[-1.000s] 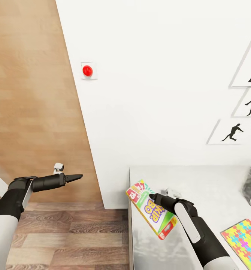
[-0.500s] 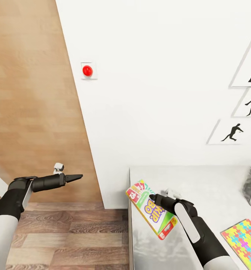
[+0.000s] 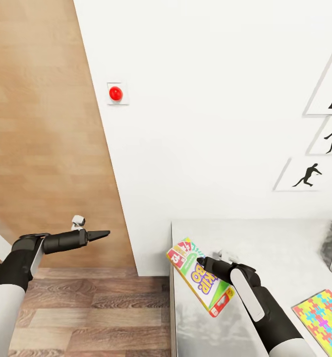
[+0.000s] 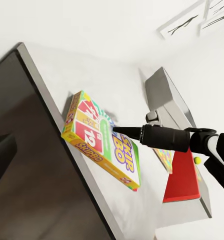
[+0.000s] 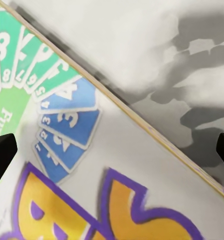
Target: Put all the toys in the child's room - the three board games (two on the bed and one on the table), the two jigsaw puzzles on the table, and the tennis ball on the table - inside the toy box on the table in the child's room.
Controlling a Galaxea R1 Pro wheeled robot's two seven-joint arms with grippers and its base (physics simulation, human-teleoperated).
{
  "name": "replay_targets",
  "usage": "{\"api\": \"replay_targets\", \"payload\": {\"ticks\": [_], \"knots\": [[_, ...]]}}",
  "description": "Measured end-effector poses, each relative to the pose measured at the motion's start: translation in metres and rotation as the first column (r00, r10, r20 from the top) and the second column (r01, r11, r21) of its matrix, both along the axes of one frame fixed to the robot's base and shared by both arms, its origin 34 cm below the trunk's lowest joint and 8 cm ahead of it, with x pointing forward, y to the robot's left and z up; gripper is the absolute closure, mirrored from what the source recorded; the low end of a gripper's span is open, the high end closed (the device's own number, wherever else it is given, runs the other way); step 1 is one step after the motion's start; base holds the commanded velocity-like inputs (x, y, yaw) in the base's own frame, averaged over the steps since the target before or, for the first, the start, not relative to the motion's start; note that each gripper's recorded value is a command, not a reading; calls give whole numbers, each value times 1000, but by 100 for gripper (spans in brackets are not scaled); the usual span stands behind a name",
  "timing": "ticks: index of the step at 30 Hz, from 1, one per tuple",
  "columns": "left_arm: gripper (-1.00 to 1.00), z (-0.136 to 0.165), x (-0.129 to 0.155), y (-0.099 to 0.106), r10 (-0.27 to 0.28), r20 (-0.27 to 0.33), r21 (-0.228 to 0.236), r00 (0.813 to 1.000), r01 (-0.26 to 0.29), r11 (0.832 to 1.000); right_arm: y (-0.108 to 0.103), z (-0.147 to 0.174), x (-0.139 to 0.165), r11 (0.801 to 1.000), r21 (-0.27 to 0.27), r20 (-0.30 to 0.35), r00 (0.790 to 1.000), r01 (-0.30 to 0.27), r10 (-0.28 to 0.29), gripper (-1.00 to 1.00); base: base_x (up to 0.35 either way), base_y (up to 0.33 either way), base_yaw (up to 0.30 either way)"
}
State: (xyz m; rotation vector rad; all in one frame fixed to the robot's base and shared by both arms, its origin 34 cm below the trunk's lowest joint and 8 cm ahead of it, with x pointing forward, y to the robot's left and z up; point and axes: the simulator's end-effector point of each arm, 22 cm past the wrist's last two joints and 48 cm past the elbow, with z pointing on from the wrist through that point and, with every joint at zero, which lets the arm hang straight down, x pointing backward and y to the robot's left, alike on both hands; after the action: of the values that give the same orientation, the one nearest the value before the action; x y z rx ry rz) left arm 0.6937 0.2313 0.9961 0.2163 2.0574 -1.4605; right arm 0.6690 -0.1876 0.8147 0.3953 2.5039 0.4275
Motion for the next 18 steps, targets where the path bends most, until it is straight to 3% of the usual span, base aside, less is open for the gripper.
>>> {"api": "replay_targets", "payload": {"ticks": [18], "knots": [[-100,0,0,-4,-4,0,-7,1000,4,1000,13,1,-4,998,38,-9,998,-54,54,-100,0,0,0]]}}
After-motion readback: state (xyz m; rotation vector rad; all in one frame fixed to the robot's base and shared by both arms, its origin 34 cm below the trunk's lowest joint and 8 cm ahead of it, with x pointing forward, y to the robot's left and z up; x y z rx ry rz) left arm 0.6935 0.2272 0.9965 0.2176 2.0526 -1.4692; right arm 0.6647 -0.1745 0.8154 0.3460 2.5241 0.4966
